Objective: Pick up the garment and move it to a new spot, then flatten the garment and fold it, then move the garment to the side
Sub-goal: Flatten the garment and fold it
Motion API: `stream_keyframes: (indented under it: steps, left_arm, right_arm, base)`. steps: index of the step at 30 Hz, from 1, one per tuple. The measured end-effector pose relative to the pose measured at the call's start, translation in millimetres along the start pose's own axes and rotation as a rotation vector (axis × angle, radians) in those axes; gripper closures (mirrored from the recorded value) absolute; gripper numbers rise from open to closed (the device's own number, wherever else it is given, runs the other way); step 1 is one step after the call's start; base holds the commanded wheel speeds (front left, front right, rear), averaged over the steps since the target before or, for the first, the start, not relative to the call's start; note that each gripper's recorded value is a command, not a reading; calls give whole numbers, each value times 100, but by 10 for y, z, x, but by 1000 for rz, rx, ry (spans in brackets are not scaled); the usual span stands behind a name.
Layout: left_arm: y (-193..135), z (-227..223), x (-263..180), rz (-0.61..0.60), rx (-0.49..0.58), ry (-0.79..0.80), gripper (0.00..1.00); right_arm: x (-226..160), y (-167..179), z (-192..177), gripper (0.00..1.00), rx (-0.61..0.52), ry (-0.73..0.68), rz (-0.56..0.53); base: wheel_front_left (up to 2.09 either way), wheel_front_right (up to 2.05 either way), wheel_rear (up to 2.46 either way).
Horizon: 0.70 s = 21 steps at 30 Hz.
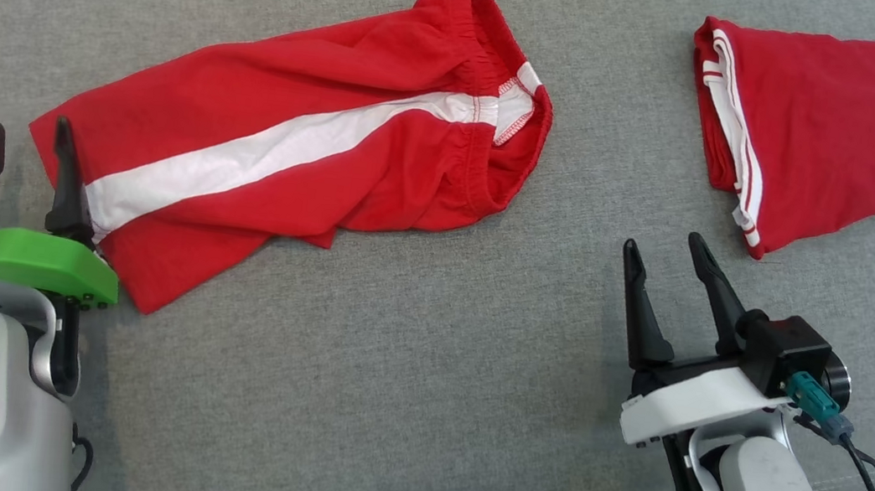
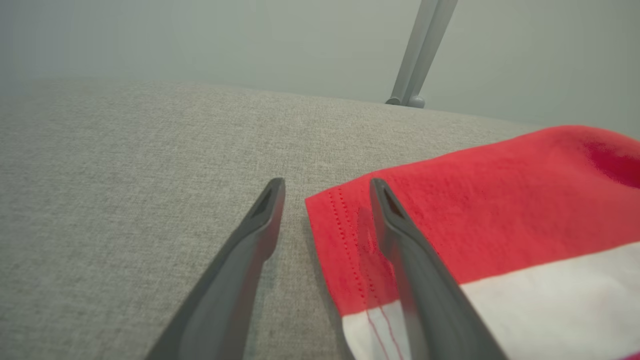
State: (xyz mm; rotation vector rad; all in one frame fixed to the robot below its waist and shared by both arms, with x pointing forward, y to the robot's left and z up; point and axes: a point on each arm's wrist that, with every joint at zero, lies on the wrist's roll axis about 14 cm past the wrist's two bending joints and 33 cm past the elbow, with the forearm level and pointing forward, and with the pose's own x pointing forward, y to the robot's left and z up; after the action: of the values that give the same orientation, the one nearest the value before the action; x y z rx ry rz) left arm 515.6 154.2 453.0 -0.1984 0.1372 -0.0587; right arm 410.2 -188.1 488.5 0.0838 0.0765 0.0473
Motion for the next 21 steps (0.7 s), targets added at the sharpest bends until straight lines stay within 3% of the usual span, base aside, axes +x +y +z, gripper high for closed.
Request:
stream_keyframes:
  steps: [10, 21]
  left_arm:
    - [151, 137, -460, 41, 4, -49, 0]
    - [252, 48, -1069, 92, -112, -25, 0]
  right_arm:
    - [122, 584, 45, 0, 51, -18, 165]
    - [242, 1081, -80, 0, 58, 30, 311]
  base:
    - [0, 0, 0]
    - [0, 0, 0]
